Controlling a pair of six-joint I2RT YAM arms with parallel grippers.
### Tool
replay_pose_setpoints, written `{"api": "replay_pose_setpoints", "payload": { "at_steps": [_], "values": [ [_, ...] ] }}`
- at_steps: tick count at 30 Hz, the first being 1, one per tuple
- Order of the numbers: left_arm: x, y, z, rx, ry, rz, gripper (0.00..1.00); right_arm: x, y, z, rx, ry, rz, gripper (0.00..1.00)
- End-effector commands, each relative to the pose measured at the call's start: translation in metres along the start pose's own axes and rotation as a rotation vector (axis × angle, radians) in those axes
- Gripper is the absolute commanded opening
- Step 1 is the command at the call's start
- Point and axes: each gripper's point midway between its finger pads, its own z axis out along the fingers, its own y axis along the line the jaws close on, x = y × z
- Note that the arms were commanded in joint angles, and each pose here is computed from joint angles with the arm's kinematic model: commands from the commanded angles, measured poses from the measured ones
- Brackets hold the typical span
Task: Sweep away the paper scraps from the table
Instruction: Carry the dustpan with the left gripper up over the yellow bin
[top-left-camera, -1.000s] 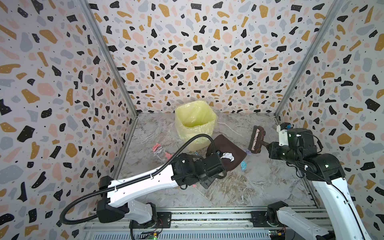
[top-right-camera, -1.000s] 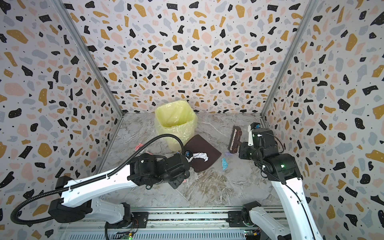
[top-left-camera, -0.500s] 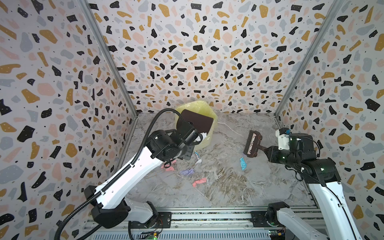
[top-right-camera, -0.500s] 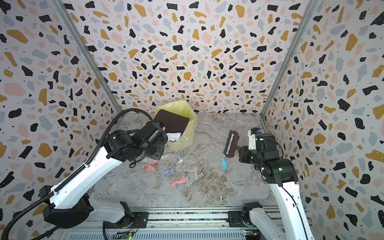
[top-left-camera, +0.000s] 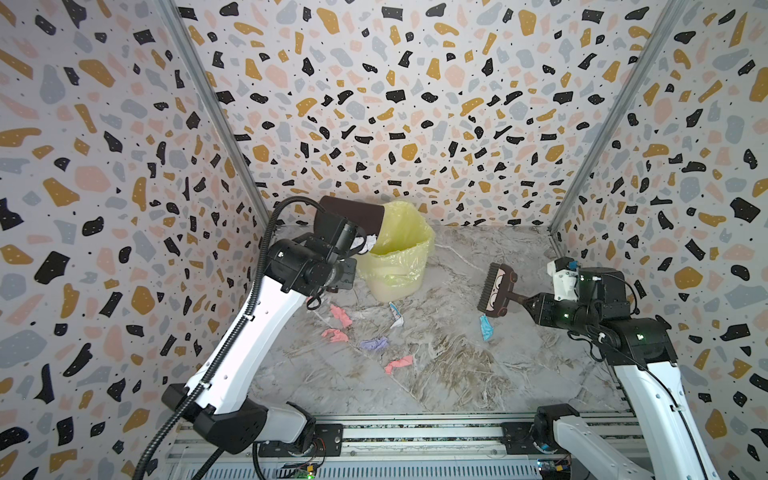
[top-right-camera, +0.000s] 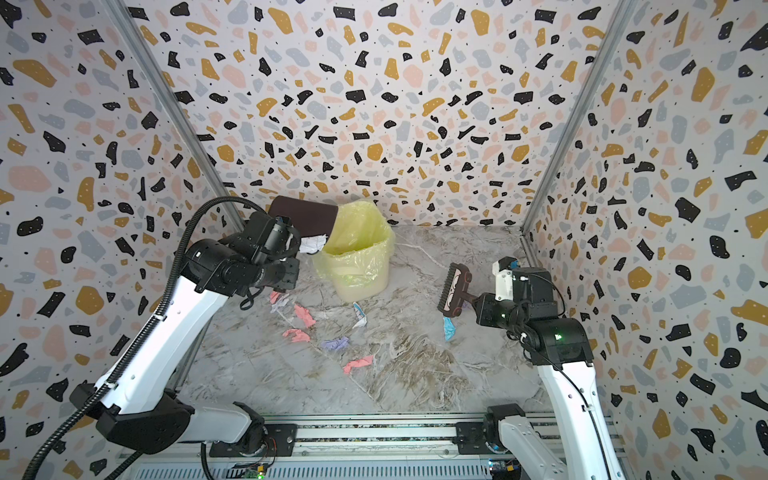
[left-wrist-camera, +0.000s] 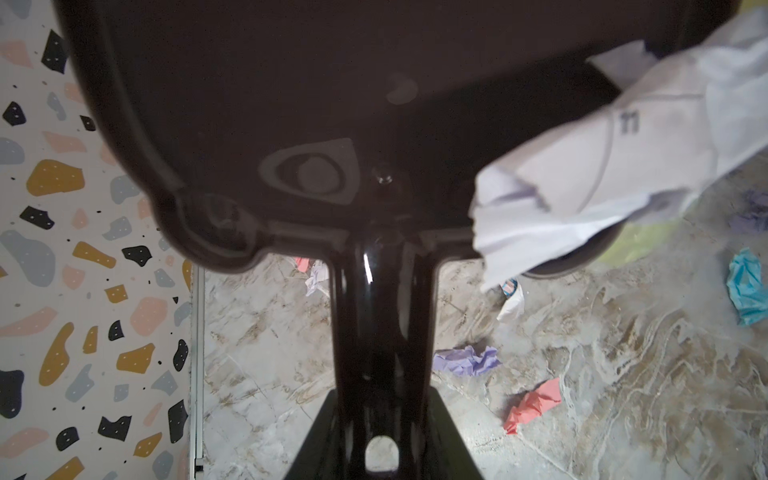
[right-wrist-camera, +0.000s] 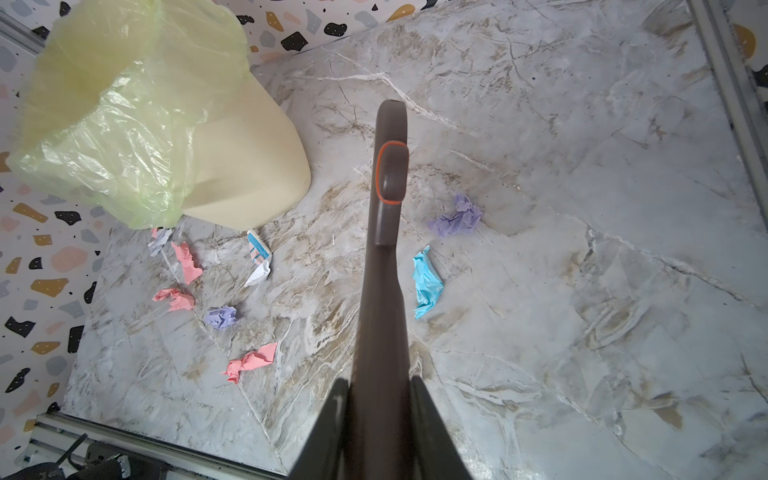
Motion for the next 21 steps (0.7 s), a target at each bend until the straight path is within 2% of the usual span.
{"api": "replay_pose_setpoints", "payload": {
  "at_steps": [1, 8, 21],
  "values": [
    [-0.033, 0.008, 0.006, 0.007, -0.081, -0.018, 0.0, -0.008, 0.009, -0.009, -0.046, -0.047, -0.004, 0.0],
    [-0.055, 0.001, 0.036, 0.02, -0.053, 0.003, 0.0, 0.002, 0.01, -0.014, -0.053, -0.017, 0.012, 0.0],
    [-0.044, 0.011, 0.062, -0.095, 0.036, 0.092, 0.0, 0.012, 0.011, -0.015, -0.067, 0.028, 0.02, 0.0]
  ]
}}
